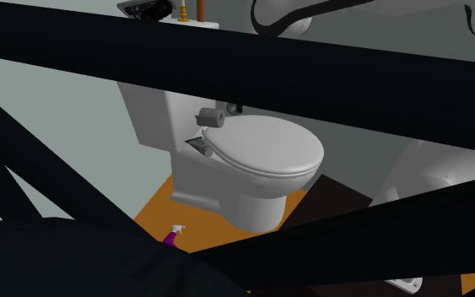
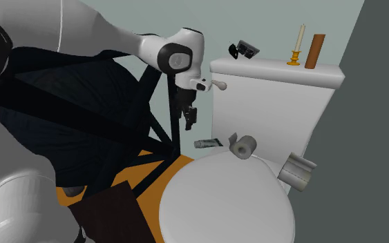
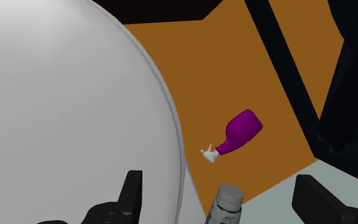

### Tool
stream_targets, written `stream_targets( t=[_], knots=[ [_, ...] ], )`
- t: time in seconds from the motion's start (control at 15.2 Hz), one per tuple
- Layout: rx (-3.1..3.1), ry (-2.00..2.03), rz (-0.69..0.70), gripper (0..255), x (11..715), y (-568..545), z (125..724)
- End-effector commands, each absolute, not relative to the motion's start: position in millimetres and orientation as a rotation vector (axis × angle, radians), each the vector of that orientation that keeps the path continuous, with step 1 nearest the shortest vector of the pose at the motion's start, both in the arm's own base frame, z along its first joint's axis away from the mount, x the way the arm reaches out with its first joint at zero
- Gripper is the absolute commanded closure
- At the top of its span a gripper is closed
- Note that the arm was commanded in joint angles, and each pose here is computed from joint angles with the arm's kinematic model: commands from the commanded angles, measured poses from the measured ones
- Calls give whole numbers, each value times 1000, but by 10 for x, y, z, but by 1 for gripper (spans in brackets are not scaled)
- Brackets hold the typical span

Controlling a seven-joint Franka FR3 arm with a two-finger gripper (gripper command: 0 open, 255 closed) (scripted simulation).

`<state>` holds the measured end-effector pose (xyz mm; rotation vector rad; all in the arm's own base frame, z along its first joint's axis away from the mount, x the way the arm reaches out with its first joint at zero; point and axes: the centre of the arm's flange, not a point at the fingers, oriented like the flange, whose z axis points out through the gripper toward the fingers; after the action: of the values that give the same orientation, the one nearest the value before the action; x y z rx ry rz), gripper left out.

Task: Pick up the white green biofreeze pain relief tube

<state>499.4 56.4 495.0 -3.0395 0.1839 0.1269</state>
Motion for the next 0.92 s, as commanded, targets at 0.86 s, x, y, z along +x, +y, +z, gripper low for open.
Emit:
stream_targets(
  t=[0.86],
  knots=[
    [-2978,297,312,0,6648,881,3622]
  ],
)
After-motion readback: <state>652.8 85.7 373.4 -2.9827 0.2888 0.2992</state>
